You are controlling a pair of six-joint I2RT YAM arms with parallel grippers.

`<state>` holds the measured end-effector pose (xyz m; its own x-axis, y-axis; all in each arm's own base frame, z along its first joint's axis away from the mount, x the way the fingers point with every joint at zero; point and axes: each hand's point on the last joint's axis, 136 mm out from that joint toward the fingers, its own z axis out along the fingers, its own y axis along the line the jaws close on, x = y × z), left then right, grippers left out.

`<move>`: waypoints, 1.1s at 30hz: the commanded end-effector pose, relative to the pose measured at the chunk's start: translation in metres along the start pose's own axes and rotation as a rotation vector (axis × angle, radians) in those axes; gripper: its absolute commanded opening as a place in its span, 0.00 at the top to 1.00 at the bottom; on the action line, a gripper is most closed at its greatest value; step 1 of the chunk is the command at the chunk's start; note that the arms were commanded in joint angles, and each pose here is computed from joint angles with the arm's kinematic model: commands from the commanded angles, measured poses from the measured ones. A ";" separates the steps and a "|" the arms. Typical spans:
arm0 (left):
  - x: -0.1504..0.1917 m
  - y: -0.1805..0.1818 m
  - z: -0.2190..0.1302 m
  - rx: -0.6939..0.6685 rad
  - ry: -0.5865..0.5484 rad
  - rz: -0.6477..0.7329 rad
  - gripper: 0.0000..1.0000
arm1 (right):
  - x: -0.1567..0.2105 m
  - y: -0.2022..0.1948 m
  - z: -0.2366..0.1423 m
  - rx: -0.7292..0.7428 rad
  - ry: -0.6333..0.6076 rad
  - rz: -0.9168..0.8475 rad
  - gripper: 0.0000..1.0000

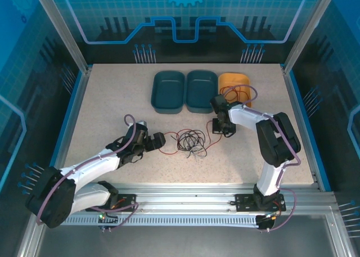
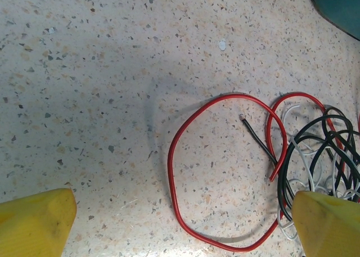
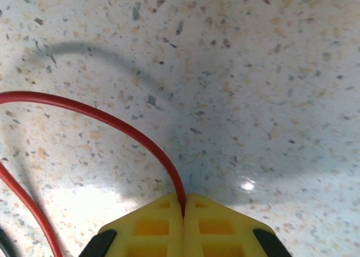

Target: Untangle the cables

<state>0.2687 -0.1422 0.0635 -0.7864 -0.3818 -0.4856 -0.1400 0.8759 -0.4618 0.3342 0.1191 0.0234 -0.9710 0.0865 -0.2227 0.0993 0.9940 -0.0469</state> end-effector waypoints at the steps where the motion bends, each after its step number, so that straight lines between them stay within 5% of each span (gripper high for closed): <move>1: -0.011 -0.010 -0.001 0.022 -0.023 -0.003 0.01 | -0.011 -0.011 -0.034 0.090 -0.089 -0.018 1.00; 9: -0.010 -0.010 0.001 0.025 -0.019 -0.008 0.01 | -0.026 -0.015 -0.091 0.167 -0.243 -0.048 1.00; 25: -0.008 -0.008 0.003 0.023 -0.019 -0.006 0.01 | -0.066 -0.031 -0.233 0.059 -0.615 -0.041 1.00; 33: -0.007 -0.008 -0.001 0.030 -0.021 -0.008 0.01 | -0.098 -0.060 -0.264 0.092 -0.703 0.001 1.00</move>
<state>0.2719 -0.1441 0.0628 -0.7832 -0.3836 -0.4894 -0.1366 0.8740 -0.4664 0.3586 0.0825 0.2881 -0.6377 0.0094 -0.7703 0.1255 0.9878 -0.0919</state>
